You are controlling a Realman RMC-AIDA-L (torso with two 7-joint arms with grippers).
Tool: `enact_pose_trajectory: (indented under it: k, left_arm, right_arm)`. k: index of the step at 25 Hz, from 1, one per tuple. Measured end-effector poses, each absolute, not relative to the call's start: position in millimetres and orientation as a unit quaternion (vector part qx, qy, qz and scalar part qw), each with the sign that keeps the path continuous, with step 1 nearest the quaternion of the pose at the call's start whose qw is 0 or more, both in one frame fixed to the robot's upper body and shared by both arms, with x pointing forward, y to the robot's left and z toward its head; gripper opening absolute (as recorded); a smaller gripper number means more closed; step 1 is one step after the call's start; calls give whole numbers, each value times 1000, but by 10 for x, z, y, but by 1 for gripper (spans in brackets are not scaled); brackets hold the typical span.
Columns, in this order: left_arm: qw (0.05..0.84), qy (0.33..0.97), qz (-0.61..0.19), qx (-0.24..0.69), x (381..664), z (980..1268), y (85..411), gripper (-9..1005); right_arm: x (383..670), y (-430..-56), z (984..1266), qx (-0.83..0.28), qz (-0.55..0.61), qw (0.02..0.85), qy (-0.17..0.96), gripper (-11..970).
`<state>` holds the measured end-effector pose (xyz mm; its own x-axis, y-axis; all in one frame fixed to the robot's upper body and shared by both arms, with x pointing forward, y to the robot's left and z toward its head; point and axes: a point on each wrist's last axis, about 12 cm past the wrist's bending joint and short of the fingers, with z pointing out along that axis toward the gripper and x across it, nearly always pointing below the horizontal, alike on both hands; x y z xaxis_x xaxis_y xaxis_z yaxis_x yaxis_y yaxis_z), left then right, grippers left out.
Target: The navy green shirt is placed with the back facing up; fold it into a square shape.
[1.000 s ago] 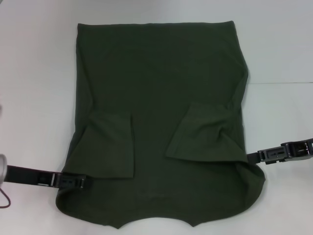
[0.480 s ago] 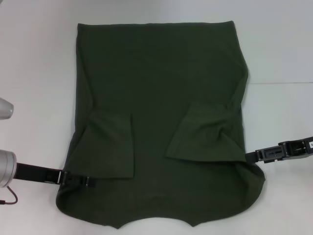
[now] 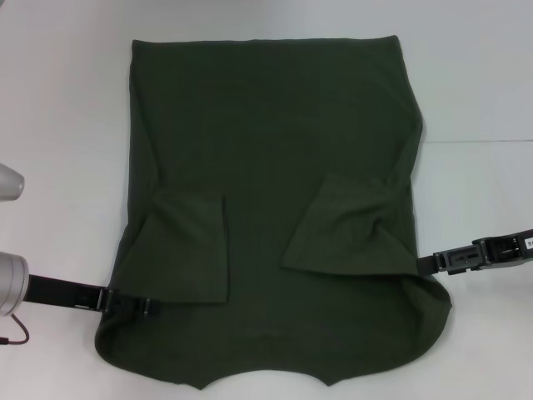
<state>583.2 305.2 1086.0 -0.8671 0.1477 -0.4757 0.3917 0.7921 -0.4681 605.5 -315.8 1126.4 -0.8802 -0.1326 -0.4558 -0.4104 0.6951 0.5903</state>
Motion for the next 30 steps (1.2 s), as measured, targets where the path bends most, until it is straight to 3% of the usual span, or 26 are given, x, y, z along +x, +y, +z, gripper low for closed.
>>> enact_pose_trajectory:
  k: [8,14,18,27,30]
  left_arm:
    - [207,929,-268,150,5861,10838,3041,891]
    - [209,929,-267,151,5876,10851,3034,693]
    - [210,928,-265,153,5887,10857,3028,447]
    - [212,932,-252,149,5916,10865,3051,255]
    - [211,932,-250,153,5926,10874,3040,124]
  right_arm:
    - [6075,-3145,11277,-152,359,195,900,929]
    - [6081,-3148,11286,-154,358,196,900,929]
    - [6088,-3153,11295,-154,357,197,900,929]
    - [6105,-3139,11311,-159,356,199,899,929]
    - [6106,-3139,11312,-157,356,198,900,929]
